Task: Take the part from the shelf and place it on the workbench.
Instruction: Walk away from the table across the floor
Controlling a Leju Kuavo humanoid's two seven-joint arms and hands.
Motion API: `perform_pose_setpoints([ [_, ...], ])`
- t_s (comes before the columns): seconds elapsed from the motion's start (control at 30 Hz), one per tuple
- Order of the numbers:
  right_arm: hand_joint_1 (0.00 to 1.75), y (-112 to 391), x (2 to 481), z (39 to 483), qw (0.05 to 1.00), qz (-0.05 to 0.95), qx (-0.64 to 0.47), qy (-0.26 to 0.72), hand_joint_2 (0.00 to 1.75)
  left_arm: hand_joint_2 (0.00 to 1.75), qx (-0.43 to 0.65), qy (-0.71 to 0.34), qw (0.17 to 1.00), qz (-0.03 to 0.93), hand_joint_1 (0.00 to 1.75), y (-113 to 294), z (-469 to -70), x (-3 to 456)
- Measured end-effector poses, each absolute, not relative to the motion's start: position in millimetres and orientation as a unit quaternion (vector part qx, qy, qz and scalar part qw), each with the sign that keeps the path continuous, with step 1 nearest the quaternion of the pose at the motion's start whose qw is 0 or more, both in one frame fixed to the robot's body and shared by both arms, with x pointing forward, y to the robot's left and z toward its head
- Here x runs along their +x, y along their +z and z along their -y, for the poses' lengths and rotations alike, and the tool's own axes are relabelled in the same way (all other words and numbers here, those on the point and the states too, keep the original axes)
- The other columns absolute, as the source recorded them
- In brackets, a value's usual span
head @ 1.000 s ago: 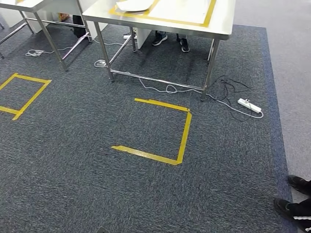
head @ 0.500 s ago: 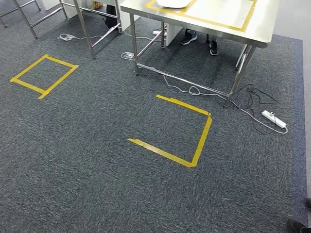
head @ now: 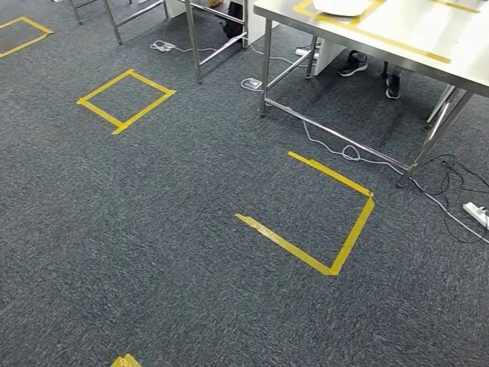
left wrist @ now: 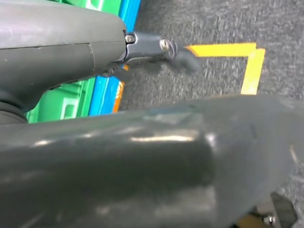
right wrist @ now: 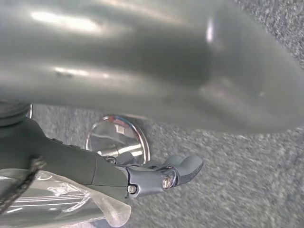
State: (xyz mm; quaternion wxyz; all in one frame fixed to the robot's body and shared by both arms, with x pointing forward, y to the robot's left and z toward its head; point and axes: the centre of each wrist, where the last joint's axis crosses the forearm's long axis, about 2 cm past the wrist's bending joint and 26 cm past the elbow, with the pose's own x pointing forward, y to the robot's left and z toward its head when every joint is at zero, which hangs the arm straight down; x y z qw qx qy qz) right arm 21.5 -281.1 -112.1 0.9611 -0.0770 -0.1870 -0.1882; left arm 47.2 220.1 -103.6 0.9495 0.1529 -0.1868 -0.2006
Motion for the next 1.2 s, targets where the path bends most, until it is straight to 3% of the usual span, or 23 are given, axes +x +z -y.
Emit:
perform_pose_setpoints([
  [1.2, 0.0, -112.2, 20.7, 280.5, 0.962, 0.186, -0.076, -0.187, 0.0, 0.0, 0.15, -0.178, 0.956, 0.181, 0.0, -104.1, -223.3, 47.6],
])
